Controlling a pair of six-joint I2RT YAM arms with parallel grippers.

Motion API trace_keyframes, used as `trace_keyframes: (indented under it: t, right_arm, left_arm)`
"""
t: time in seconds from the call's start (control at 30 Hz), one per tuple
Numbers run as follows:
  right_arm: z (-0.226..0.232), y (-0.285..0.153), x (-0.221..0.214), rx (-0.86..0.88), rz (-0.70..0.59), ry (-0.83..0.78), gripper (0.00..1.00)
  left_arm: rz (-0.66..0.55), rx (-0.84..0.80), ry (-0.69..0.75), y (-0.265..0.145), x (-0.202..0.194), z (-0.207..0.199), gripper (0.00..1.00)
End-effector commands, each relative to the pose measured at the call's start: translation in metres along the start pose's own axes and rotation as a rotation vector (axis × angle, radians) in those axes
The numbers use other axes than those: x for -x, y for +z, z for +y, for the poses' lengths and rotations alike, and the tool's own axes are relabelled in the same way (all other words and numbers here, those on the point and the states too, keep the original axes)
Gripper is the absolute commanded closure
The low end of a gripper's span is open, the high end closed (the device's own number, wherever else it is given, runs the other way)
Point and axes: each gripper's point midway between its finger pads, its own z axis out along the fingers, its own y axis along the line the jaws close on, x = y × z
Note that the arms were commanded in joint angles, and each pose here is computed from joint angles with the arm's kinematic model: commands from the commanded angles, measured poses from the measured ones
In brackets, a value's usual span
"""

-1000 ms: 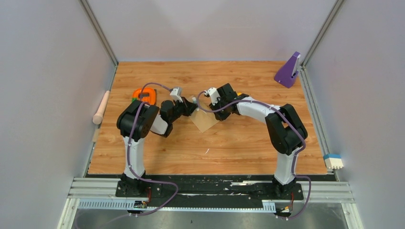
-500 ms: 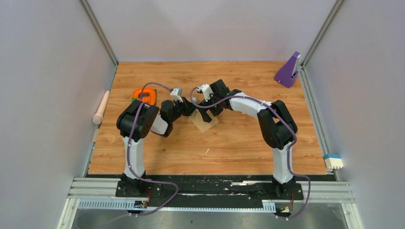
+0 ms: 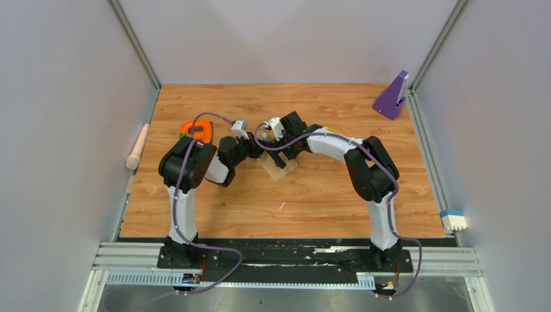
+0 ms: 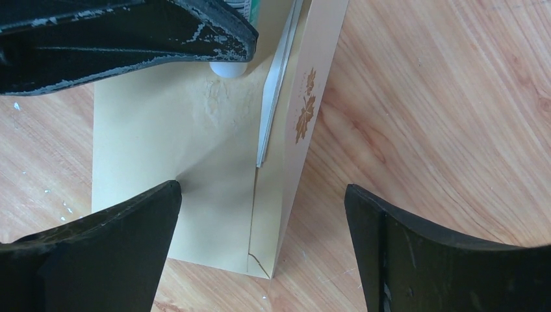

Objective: Place the letter into the envelope and seal it
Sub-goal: Paint the envelope at the center of the board.

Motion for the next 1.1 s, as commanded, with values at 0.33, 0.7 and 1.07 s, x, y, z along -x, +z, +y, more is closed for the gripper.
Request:
trace_keyframes:
  t: [0.33, 0.7, 1.07]
  right_arm:
    - [-0.001, 0.025, -0.042, -0.026, 0.131, 0.010, 0.00]
    - [0.003, 0.021, -0.034, 0.000, 0.108, 0.015, 0.00]
    - [0.013, -0.028, 0.034, 0.124, -0.101, -0.014, 0.00]
  left_arm:
    - [0.021, -0.068, -0.022, 0.002, -0.005, -0.023, 1.00]
    - [-0.013, -0.088, -0.011, 0.001, 0.005, -0.031, 1.00]
    - [-0.113, -0.176, 0.024, -0.014, 0.073, -0.039, 1.00]
